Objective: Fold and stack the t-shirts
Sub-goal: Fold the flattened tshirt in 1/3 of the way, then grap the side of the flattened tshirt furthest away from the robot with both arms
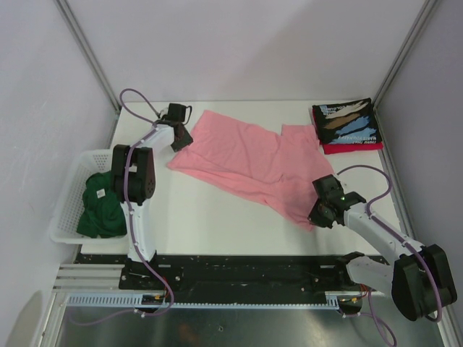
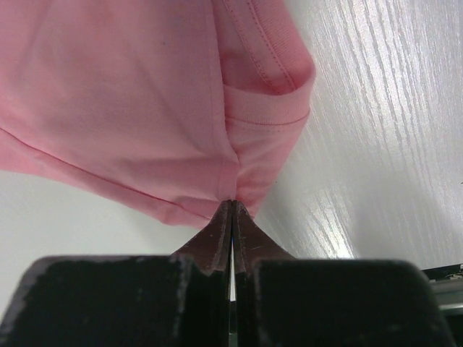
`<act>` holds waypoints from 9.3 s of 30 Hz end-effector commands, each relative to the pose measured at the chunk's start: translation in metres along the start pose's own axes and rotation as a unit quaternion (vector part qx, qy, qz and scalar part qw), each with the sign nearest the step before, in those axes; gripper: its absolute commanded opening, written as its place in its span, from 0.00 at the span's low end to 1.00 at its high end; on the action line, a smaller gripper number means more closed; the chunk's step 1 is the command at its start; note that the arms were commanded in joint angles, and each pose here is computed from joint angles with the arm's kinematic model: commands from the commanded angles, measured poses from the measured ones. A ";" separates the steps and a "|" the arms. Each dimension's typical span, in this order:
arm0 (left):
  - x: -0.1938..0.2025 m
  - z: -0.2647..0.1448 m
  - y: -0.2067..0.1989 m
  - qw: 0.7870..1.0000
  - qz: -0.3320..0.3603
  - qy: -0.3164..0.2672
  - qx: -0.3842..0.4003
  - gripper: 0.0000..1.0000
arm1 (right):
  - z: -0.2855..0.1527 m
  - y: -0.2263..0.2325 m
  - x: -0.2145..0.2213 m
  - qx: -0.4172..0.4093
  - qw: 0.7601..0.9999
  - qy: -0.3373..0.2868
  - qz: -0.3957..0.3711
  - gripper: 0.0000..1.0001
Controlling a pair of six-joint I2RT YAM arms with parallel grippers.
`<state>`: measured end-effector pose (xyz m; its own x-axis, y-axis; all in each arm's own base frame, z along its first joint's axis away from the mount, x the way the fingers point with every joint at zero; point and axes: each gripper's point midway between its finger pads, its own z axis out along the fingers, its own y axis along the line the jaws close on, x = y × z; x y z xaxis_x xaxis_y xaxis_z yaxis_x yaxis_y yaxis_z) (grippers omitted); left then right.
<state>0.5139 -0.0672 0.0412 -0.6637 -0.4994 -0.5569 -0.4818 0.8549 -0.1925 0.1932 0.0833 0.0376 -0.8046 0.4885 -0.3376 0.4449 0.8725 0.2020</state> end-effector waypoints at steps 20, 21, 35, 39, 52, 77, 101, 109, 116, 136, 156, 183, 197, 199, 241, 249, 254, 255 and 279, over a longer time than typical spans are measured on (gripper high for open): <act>0.006 0.000 0.005 0.999 -0.017 -0.007 -0.029 0.01 | 0.004 -0.003 -0.001 0.005 1.000 -0.004 -0.009 0.00; 0.004 0.000 0.005 0.999 -0.015 -0.009 -0.029 0.00 | 0.004 -0.004 -0.002 0.006 1.000 -0.005 -0.008 0.00; -0.025 0.001 0.009 0.999 -0.007 -0.038 -0.037 0.00 | 0.006 -0.013 -0.012 0.029 0.999 -0.021 0.001 0.00; -0.030 0.006 0.011 0.998 -0.006 -0.041 -0.040 0.00 | 0.008 -0.017 -0.016 0.036 0.999 -0.024 0.007 0.00; -0.038 0.012 0.016 0.998 -0.019 -0.045 -0.045 0.00 | 0.006 -0.019 -0.016 0.051 0.998 -0.020 0.005 0.00; -0.043 -0.013 0.016 1.000 0.006 -0.029 0.001 0.16 | 0.009 0.000 -0.052 0.066 0.996 -0.039 -0.033 0.05; 0.005 -0.077 0.083 0.999 -0.040 -0.005 -0.014 0.38 | -0.004 0.005 -0.080 0.055 0.996 -0.073 -0.024 0.27; 0.021 -0.065 0.093 0.998 -0.049 0.017 -0.022 0.36 | -0.023 0.013 -0.038 -0.014 0.999 -0.038 0.004 0.31; 0.024 -0.060 0.097 0.998 -0.052 0.023 -0.027 0.34 | -0.021 0.012 0.002 -0.047 0.999 0.003 0.022 0.24; 0.024 -0.056 0.104 0.998 -0.054 0.025 -0.034 0.34 | 0.007 -0.009 -0.002 0.005 1.000 -0.010 0.021 0.40; 0.024 -0.037 0.099 0.998 -0.050 0.038 -0.031 0.43 | 0.029 -0.021 0.005 0.037 0.999 0.017 0.004 0.42; 0.009 -0.078 0.138 0.989 -0.079 -0.047 -0.117 0.00 | -0.032 -0.013 0.033 -0.023 0.991 0.099 0.087 0.00; 0.066 -0.134 0.199 0.973 -0.130 -0.056 -0.180 0.00 | -0.094 -0.029 0.083 -0.089 0.981 0.129 0.118 0.00; 0.074 -0.138 0.206 0.971 -0.136 -0.055 -0.189 0.00 | -0.097 -0.031 0.088 -0.093 0.980 0.132 0.116 0.02; -0.074 0.032 -0.062 0.997 -0.015 -0.046 0.060 0.41 | 0.040 0.108 -0.244 -0.094 0.982 -0.163 0.029 0.76; -0.053 0.052 -0.054 0.999 -0.003 -0.031 0.035 0.39 | 0.061 0.104 -0.239 -0.089 0.985 -0.143 0.023 0.75; -0.048 0.054 -0.047 0.999 0.006 -0.035 0.015 0.38 | 0.068 0.098 -0.237 -0.073 0.987 -0.141 0.019 0.74; -0.047 0.054 -0.047 0.999 0.006 -0.036 0.013 0.38 | 0.069 0.096 -0.238 -0.070 0.987 -0.142 0.017 0.74; -0.042 0.050 -0.048 0.998 0.023 -0.051 -0.012 0.05 | 0.110 0.088 -0.250 -0.026 0.990 -0.141 -0.015 0.74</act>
<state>0.5937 -0.0860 0.0276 -0.6395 -0.4521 -0.6219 -0.4508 0.8757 -0.1731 0.4543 0.0493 0.0323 -0.6988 0.4823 -0.5283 0.4054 0.8755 0.2630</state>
